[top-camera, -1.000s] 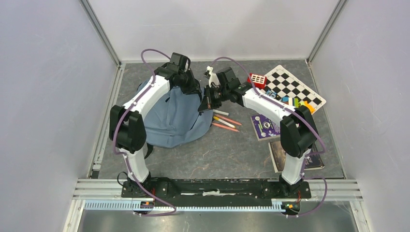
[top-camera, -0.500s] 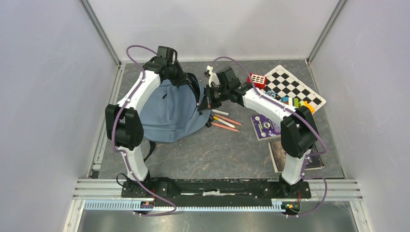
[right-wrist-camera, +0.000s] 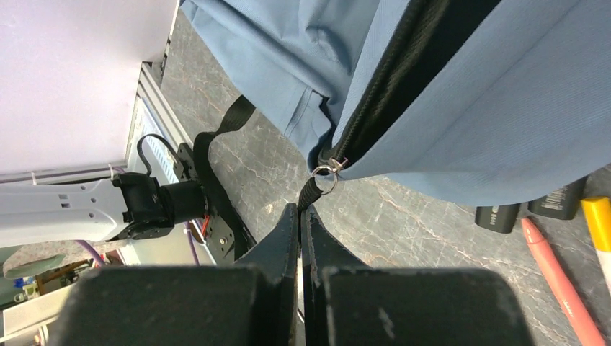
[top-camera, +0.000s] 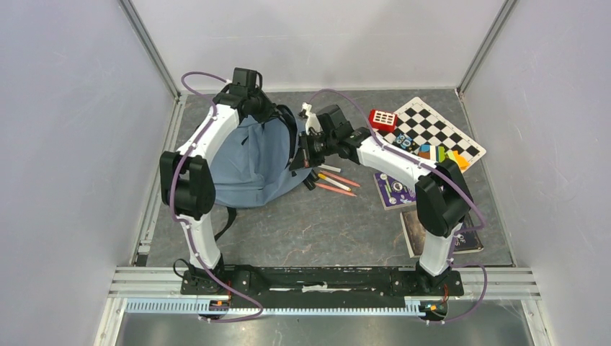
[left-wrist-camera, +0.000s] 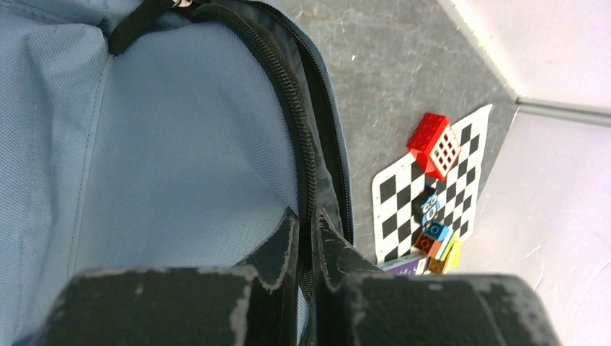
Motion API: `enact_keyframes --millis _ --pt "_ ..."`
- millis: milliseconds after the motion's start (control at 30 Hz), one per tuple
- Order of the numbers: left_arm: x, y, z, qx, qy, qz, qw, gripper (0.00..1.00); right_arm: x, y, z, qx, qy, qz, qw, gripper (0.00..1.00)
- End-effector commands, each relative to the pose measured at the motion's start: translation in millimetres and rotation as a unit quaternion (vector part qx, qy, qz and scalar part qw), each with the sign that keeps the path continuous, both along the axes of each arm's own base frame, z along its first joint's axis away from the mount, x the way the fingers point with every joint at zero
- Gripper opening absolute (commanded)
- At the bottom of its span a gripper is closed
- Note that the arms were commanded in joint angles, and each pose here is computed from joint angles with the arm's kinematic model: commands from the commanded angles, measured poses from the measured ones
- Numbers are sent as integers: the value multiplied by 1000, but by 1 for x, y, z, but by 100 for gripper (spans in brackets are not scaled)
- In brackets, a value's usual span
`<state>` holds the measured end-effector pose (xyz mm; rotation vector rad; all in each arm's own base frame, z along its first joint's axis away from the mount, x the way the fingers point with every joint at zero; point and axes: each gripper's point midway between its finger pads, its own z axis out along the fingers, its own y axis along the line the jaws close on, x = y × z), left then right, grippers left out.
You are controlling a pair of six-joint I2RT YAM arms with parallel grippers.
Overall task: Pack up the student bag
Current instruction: Unzip the student bag at the center of the board.
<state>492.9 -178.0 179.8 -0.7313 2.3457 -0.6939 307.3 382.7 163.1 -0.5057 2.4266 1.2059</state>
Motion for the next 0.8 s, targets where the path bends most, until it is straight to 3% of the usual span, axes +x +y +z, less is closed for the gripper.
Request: enact_keyframes --millis 0,100,300,467,633,767 --pt "42 17 33 -21 -84 72 994 2 -19 15 2 23 16 25 999 0" --pt "35 16 28 -18 -78 60 995 8 -21 14 -4 27 23 19 999 0" --pt "-1 10 10 -4 -57 -6 998 50 -18 15 -10 32 31 18 999 0" --pt "-42 7 4 23 -52 -80 995 73 -13 7 -14 25 22 10 999 0" --pt "-88 -16 7 31 -66 -175 982 88 -13 0 -19 18 22 4 1000 0" --pt "-119 -35 -4 31 -63 -243 967 92 -13 -2 -19 17 22 2 1000 0"
